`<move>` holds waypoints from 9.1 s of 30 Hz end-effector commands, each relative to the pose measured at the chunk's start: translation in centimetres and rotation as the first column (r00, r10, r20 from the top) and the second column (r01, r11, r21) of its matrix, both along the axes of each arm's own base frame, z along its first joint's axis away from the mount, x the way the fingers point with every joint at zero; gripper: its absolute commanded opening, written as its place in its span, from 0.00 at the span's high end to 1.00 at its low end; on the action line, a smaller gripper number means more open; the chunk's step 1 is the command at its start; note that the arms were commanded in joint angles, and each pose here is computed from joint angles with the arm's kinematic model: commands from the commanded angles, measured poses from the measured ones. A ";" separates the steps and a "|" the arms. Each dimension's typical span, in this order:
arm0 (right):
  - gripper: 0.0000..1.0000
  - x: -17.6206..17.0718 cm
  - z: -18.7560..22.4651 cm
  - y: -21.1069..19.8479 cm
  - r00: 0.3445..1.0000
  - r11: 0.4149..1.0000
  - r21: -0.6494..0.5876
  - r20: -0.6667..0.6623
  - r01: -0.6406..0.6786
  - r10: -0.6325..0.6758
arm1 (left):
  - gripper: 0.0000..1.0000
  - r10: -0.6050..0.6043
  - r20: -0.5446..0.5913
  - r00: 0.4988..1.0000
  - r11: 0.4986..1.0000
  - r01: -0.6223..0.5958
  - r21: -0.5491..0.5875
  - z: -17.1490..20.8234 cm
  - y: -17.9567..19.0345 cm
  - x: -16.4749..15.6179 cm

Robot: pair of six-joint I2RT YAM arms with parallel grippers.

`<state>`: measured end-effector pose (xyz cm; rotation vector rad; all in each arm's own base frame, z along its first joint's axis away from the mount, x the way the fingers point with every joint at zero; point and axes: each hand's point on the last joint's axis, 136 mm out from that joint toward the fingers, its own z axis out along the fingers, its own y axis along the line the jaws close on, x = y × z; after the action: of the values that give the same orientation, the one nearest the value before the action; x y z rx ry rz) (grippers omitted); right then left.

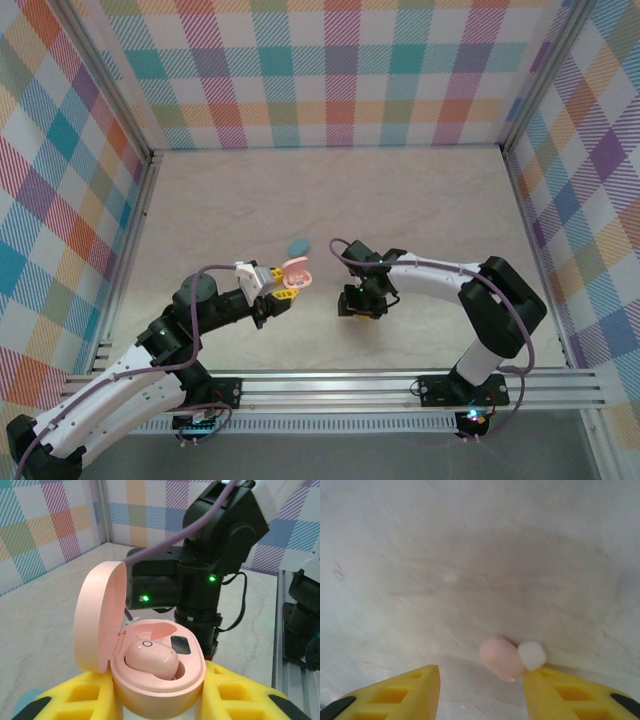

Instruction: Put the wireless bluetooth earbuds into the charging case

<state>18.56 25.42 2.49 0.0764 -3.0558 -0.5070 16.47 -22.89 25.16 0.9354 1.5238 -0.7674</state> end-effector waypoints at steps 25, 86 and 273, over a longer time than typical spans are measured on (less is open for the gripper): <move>0.56 3.9 1.7 1.5 0.992 0.995 -0.049 0.090 -0.084 0.088 | 0.77 0.026 0.038 0.999 1.000 -0.026 0.015 0.1 1.0 -0.4; 0.78 1.3 -0.9 -1.6 0.986 0.982 -0.099 0.059 0.161 -0.155 | 0.77 -0.020 0.046 0.999 1.000 0.020 0.000 -0.2 0.6 -1.1; 0.49 -4.2 27.8 8.6 -0.839 -0.131 -0.934 0.228 -0.331 0.495 | 0.79 -0.235 -0.053 0.971 0.958 0.222 -0.180 3.3 -3.6 -2.0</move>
<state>15.85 31.67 28.21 3.7831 -1.1938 0.5255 14.60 -26.22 26.25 0.9888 1.5200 -1.0840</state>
